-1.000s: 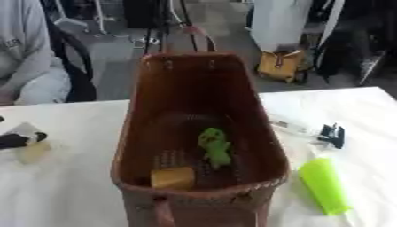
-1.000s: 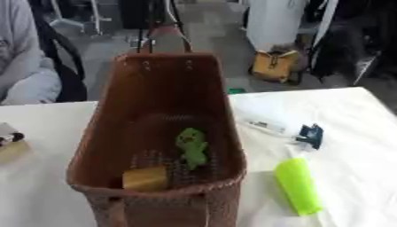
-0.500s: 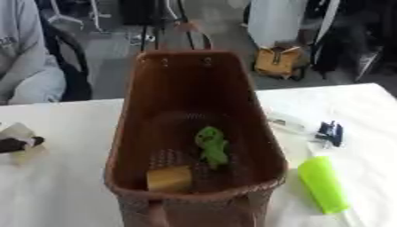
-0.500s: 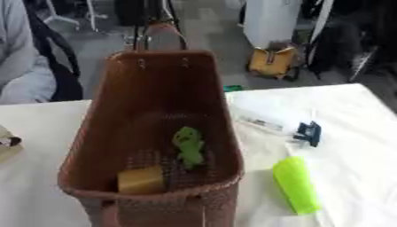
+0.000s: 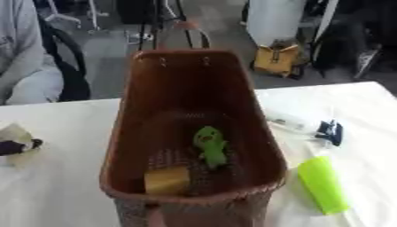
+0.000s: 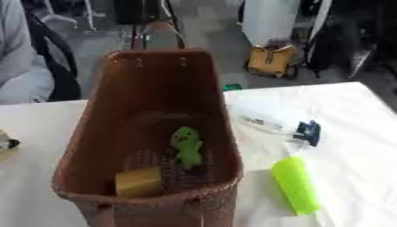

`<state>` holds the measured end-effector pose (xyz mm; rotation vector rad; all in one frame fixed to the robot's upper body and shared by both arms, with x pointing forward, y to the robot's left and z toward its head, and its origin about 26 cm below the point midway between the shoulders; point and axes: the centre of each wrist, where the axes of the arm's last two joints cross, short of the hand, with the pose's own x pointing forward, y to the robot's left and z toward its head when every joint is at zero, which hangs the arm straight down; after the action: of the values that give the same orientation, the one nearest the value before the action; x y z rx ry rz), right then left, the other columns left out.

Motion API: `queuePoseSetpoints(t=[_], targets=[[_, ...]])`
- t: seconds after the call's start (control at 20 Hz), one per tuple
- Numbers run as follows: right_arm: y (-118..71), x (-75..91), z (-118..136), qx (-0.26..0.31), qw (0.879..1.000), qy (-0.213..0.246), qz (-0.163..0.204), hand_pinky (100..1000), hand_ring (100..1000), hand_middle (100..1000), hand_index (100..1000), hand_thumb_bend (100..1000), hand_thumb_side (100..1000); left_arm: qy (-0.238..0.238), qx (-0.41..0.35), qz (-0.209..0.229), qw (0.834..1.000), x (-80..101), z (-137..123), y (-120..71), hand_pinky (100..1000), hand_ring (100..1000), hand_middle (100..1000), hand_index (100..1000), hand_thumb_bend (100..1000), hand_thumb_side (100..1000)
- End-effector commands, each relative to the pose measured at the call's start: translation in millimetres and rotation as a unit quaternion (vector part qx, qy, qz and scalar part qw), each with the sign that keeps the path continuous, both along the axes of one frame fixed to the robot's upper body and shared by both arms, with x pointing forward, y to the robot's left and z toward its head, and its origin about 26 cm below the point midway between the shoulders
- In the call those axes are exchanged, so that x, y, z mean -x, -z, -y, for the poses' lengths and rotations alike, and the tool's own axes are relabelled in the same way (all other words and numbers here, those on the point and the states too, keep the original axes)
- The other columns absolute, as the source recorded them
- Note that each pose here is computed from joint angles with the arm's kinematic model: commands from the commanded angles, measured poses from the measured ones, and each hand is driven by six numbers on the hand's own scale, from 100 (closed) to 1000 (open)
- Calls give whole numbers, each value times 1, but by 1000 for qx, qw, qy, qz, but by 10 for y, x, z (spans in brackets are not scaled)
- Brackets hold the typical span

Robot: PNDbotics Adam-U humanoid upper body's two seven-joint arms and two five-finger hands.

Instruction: Pick up objects on the table and place them in the box.

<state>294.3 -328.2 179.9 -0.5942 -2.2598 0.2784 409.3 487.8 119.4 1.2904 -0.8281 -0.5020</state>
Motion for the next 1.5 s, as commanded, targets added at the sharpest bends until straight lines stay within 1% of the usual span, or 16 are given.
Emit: queuePoseSetpoints(t=[0.05, 0.25, 0.3, 0.35, 0.45, 0.5, 0.55, 0.6, 0.65, 0.7, 0.85, 0.9, 1.1, 1.25, 1.4, 1.5], targets=[[-77, 8, 25, 11, 1000, 1, 11, 538, 604, 712, 802, 347, 641, -7, -6, 13, 1000, 20, -118, -193, 545, 586, 633, 810, 912, 508], [-70, 6, 22, 12, 1000, 0, 9, 538, 604, 712, 803, 347, 641, -12, -3, 3, 1000, 38, -134, -155, 539, 571, 616, 799, 907, 486], [-70, 6, 23, 12, 1000, 0, 9, 538, 604, 712, 803, 347, 641, -15, -3, 1, 1000, 44, -141, -143, 516, 544, 588, 777, 887, 459], [-70, 6, 24, 12, 1000, 0, 9, 538, 604, 712, 803, 347, 641, -18, -4, 1, 1000, 48, -145, -133, 516, 544, 588, 777, 887, 459], [-68, 6, 24, 12, 1000, 0, 8, 538, 604, 712, 803, 347, 641, -25, -9, 3, 1000, 50, -151, -128, 493, 522, 570, 764, 849, 436], [-66, 6, 24, 12, 1000, 0, 8, 538, 604, 712, 803, 347, 641, -28, -11, 5, 1000, 50, -152, -130, 476, 508, 551, 746, 782, 408], [-65, 6, 25, 12, 1000, 0, 8, 538, 604, 712, 803, 347, 641, -31, -13, 8, 999, 49, -151, -132, 476, 508, 551, 746, 782, 408], [-65, 6, 26, 12, 1000, 0, 8, 538, 604, 712, 803, 346, 641, -33, -15, 11, 999, 47, -150, -134, 450, 490, 534, 730, 741, 393], [-65, 5, 27, 11, 1000, 0, 8, 538, 604, 712, 803, 346, 641, -35, -16, 14, 999, 45, -147, -136, 450, 490, 534, 730, 741, 393], [-63, 4, 26, 11, 1000, 0, 7, 538, 603, 712, 803, 346, 641, -37, -19, 20, 999, 41, -144, -146, 415, 466, 505, 703, 601, 341], [-58, 3, 25, 11, 1000, -1, 6, 538, 603, 712, 803, 346, 641, -42, -21, 39, 998, 35, -133, -155, 412, 464, 502, 701, 570, 330], [-57, 3, 25, 11, 1000, -1, 6, 538, 603, 712, 803, 346, 641, -42, -20, 42, 998, 32, -130, -156, 428, 474, 507, 705, 478, 309], [-48, 4, 36, 10, 1000, 2, 5, 538, 603, 712, 803, 346, 640, -23, -5, 42, 999, 24, -134, -237, 461, 499, 522, 720, 504, 327], [-43, 4, 42, 9, 1000, 3, 3, 538, 603, 712, 803, 347, 639, 3, -14, 50, 999, 13, -134, -432, 464, 504, 524, 721, 499, 331], [-40, 5, 46, 9, 1000, 4, 3, 538, 604, 713, 803, 348, 638, 17, -26, 60, 998, 12, -114, -585, 473, 507, 526, 726, 526, 319], [-33, 8, 57, 9, 1000, 6, 1, 538, 604, 713, 803, 348, 638, 48, -53, 77, 995, -2, -51, -814, 474, 507, 525, 730, 534, 310]])
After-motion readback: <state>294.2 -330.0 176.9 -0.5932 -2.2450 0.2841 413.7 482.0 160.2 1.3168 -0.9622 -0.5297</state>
